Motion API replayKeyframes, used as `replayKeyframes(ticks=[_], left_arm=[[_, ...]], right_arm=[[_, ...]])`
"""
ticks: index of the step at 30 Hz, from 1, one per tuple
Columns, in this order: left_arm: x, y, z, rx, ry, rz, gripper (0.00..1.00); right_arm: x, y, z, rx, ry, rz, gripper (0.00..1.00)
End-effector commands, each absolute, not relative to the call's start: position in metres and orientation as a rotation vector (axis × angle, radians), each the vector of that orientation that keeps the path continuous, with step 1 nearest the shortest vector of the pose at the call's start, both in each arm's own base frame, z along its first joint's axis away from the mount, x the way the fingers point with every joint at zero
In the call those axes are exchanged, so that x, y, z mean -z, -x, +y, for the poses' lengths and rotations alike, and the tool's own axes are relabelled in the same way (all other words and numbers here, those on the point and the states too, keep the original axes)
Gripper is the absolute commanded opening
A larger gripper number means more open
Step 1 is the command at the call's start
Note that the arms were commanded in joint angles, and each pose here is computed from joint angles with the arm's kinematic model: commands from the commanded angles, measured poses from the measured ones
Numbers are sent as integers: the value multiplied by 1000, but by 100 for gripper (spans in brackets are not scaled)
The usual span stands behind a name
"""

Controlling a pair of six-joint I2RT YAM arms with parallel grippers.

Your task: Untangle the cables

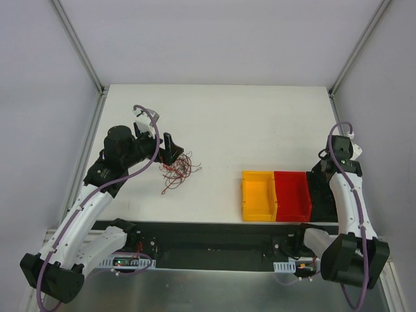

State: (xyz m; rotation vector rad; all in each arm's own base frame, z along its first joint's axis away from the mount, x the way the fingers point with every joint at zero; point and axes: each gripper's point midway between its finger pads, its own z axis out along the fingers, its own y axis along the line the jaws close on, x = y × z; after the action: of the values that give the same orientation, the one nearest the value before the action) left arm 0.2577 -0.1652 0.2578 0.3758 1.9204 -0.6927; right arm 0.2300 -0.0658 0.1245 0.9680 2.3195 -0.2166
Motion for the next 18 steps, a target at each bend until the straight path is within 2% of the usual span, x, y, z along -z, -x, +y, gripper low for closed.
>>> replayKeyframes(ticks=[1, 8, 12, 18], left_arm=[[-265, -258, -167, 692, -403, 1882, 99], [-259, -261, -167, 688, -399, 1900, 99], [-258, -260, -170, 709, -410, 1905, 99], [-261, -258, -171, 718, -413, 1902, 99]], right_arm=[[-112, -248, -64, 131, -1042, 2302, 3], [-88, -241, -91, 280, -1117, 2298, 8], [-92, -250, -88, 239, -1071, 2317, 30], [-115, -250, -85, 208, -965, 2274, 51]])
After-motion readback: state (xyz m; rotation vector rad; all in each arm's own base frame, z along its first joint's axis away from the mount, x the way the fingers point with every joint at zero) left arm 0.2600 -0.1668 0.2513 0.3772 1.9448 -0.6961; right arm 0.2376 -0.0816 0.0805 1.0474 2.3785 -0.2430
